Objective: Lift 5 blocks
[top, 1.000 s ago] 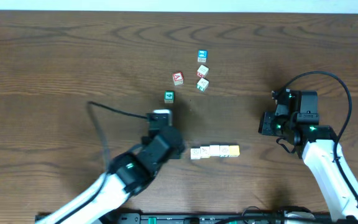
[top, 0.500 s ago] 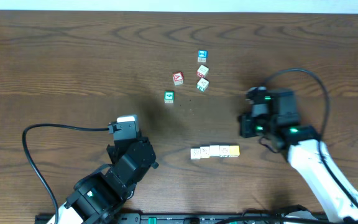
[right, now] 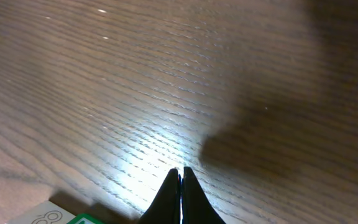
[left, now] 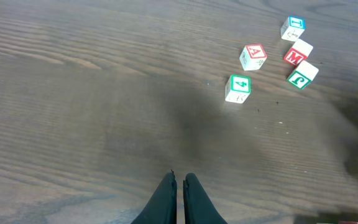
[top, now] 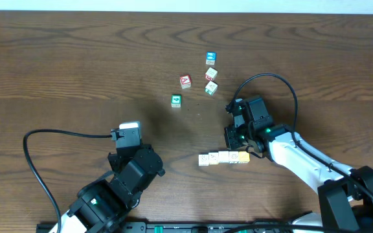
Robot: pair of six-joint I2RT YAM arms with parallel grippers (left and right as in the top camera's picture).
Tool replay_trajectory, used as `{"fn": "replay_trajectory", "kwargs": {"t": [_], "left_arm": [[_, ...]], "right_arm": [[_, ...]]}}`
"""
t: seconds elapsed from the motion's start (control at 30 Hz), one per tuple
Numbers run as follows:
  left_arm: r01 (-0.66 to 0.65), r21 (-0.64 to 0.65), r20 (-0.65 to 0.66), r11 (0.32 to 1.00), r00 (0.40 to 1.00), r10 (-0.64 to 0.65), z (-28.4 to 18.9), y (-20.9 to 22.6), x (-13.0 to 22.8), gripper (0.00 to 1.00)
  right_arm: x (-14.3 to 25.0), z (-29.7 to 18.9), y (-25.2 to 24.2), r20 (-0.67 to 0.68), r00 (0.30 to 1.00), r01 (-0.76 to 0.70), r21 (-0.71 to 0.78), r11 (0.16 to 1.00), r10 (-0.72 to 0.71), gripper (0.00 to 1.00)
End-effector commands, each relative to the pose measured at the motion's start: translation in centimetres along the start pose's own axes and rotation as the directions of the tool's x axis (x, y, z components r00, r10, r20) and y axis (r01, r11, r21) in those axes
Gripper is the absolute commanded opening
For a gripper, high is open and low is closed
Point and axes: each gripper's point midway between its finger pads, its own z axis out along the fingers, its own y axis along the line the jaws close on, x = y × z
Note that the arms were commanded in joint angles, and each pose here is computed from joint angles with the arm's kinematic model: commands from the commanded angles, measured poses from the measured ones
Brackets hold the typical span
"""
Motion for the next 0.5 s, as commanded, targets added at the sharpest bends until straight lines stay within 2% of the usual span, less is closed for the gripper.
{"fn": "replay_trajectory", "kwargs": {"t": [0.0,0.47], "left_arm": [[0.012,-0.023,0.017,1.0,1.0,-0.011,0.0,0.5,-0.3,0.07],[0.012,-0.023,0.017,1.0,1.0,-0.011,0.0,0.5,-0.3,0.07]], "right_arm": [[0.2,0.0,0.1,-0.012,1.0,-0.029,0.009,1.0,0.029,0.01],[1.7,0.3,2.6,-0.063,0.998,0.029,-0.038,0.999,-0.031,0.01]]}}
